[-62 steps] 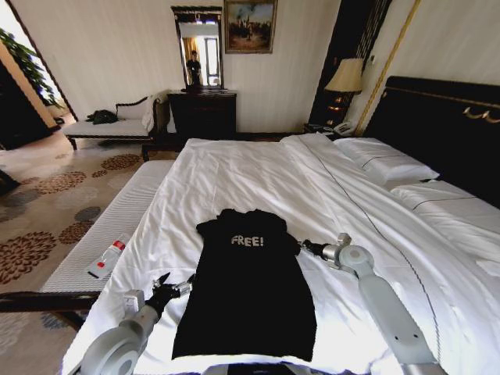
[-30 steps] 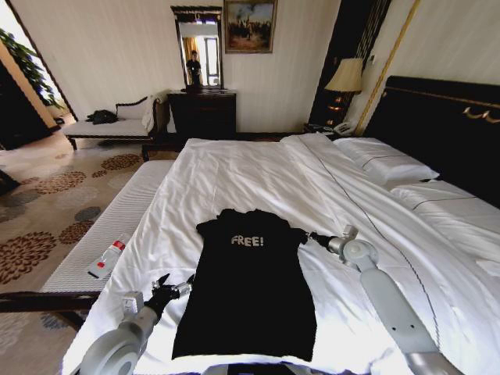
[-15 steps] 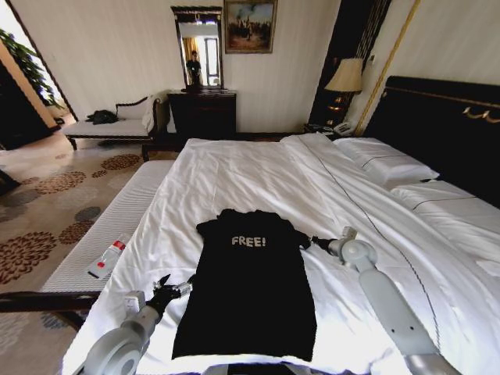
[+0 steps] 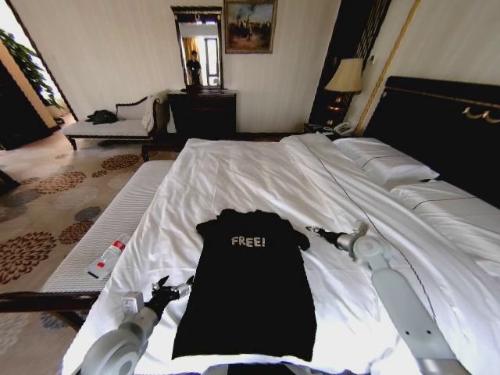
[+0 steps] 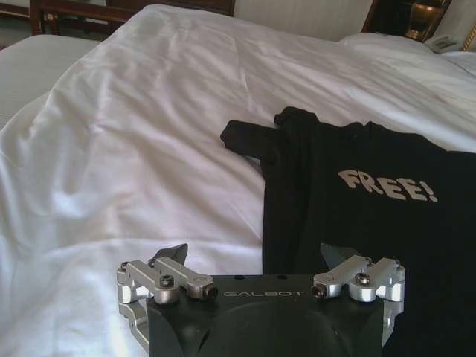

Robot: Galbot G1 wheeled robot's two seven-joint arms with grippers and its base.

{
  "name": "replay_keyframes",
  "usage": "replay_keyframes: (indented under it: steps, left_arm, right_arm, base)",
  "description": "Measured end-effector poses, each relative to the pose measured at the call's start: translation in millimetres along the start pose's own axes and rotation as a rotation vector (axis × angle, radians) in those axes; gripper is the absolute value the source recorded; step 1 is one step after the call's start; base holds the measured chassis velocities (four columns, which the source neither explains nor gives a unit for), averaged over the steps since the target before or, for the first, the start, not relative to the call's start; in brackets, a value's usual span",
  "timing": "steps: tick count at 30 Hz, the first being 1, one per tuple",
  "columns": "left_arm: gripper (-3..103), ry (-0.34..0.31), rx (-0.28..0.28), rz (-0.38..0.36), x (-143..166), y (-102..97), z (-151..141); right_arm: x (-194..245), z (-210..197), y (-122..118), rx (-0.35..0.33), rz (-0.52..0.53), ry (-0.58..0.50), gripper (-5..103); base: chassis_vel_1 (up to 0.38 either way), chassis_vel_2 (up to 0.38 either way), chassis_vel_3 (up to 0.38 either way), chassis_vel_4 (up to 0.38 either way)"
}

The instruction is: Fold the clothes on the bed.

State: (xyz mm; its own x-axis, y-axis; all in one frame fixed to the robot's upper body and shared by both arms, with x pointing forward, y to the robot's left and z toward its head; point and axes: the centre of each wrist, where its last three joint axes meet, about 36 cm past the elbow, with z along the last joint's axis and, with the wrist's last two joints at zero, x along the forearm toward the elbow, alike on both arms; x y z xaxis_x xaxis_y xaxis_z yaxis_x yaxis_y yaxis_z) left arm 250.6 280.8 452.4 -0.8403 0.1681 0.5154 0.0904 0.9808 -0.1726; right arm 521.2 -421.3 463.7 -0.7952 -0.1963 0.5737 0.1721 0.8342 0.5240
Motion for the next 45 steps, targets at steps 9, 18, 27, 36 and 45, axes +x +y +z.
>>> replay_keyframes:
  steps: [9, 18, 27, 36, 45]
  left_arm:
    - [100, 0.013, -0.006, -0.006, 4.8, 0.3, 2.7]
    - [100, 0.009, -0.013, -0.006, 3.1, 1.5, 0.9]
    - [100, 0.013, -0.02, -0.007, 2.7, 2.1, 2.3]
    - [100, 0.014, -0.022, -0.01, 1.3, 3.2, 4.3]
    - [100, 0.01, -0.02, -0.015, -1.7, 5.2, 4.4]
  right_arm:
    - [-65.0, -25.6, 2.0, -0.055, 0.011, 0.072, 96]
    - [-90.7, -5.2, -11.6, -0.12, 0.035, 0.128, 100]
    - [-96.4, 9.1, -5.2, -0.129, 0.019, 0.146, 81]
    - [-91.2, 16.9, 16.6, -0.099, -0.029, 0.145, 48]
    - [-93.4, 28.0, 21.8, -0.083, -0.032, 0.165, 16]
  base:
    - [0.0, 0.0, 0.0, 0.0]
    - [0.0, 0.0, 0.0, 0.0]
    - [0.0, 0.0, 0.0, 0.0]
    - [0.0, 0.0, 0.0, 0.0]
    - [0.0, 0.0, 0.0, 0.0]
